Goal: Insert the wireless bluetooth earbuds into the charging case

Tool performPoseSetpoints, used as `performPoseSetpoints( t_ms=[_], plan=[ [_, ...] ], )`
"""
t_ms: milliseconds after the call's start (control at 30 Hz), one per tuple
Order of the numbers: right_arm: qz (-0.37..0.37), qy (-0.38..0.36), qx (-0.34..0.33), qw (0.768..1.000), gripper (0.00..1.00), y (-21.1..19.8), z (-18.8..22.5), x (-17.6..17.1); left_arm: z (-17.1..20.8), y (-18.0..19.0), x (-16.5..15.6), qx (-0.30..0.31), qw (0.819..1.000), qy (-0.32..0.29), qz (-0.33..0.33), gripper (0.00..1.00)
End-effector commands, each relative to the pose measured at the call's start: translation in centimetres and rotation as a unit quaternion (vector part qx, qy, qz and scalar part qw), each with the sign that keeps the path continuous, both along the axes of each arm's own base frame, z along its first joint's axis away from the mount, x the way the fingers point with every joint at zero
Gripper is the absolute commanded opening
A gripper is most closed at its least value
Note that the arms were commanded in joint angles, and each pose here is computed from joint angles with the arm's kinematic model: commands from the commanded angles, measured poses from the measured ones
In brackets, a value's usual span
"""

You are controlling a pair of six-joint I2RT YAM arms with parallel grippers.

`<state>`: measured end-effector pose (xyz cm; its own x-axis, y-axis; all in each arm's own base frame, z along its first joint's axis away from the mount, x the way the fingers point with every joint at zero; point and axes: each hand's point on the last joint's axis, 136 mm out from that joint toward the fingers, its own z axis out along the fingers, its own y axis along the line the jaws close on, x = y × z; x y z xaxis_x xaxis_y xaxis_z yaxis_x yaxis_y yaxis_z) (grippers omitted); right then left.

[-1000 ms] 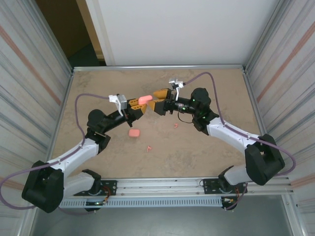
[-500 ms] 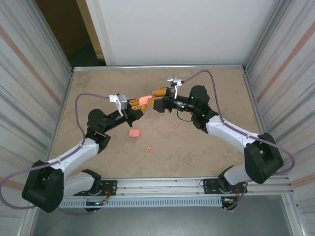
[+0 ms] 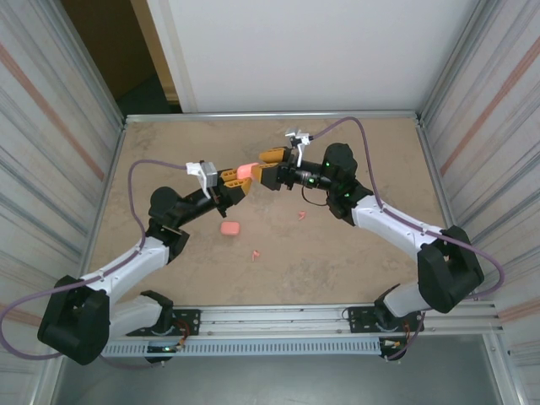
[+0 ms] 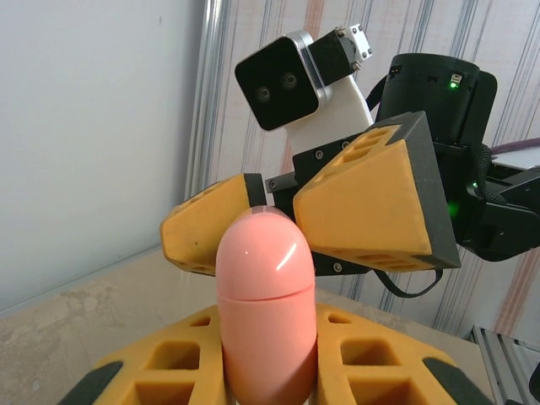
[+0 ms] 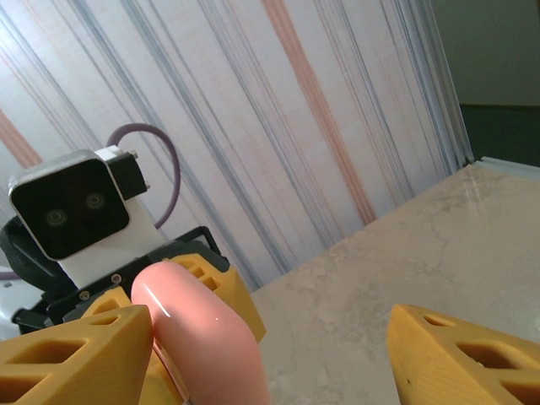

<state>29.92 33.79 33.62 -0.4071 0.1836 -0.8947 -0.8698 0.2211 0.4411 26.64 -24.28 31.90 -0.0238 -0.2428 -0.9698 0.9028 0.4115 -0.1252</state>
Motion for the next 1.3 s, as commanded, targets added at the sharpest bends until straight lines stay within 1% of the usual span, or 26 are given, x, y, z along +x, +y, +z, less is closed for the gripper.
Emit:
performPoseSetpoints(
  t_ms=[0,400,633,933,1067,1267],
  plan=[
    [-0.017,-0.016,0.005,1.000,0.72,-0.1,1.1,1.1,2.9,0.0,-1.3,-0.017,0.999,-0.045,-0.018,0.00],
    [-0.018,-0.013,0.004,1.000,0.71,0.4,0.9,2.2,3.4,0.1,-1.6,-0.017,0.998,-0.051,-0.020,0.00],
    [-0.012,-0.016,0.015,1.000,0.72,0.6,1.8,2.5,3.2,0.2,-1.5,-0.008,0.999,-0.049,-0.014,0.00],
    [-0.023,-0.025,0.025,0.999,0.73,-1.1,3.7,1.9,1.9,0.3,-1.0,0.004,1.000,-0.029,0.001,0.00],
    [-0.039,-0.023,0.004,0.999,0.73,-2.4,3.5,1.1,1.4,0.7,-0.8,0.008,1.000,-0.022,0.016,0.00],
    [-0.063,-0.019,-0.045,0.997,0.73,-4.3,1.9,-0.4,1.3,1.6,-1.0,0.014,0.999,-0.024,0.043,0.00]
  ],
)
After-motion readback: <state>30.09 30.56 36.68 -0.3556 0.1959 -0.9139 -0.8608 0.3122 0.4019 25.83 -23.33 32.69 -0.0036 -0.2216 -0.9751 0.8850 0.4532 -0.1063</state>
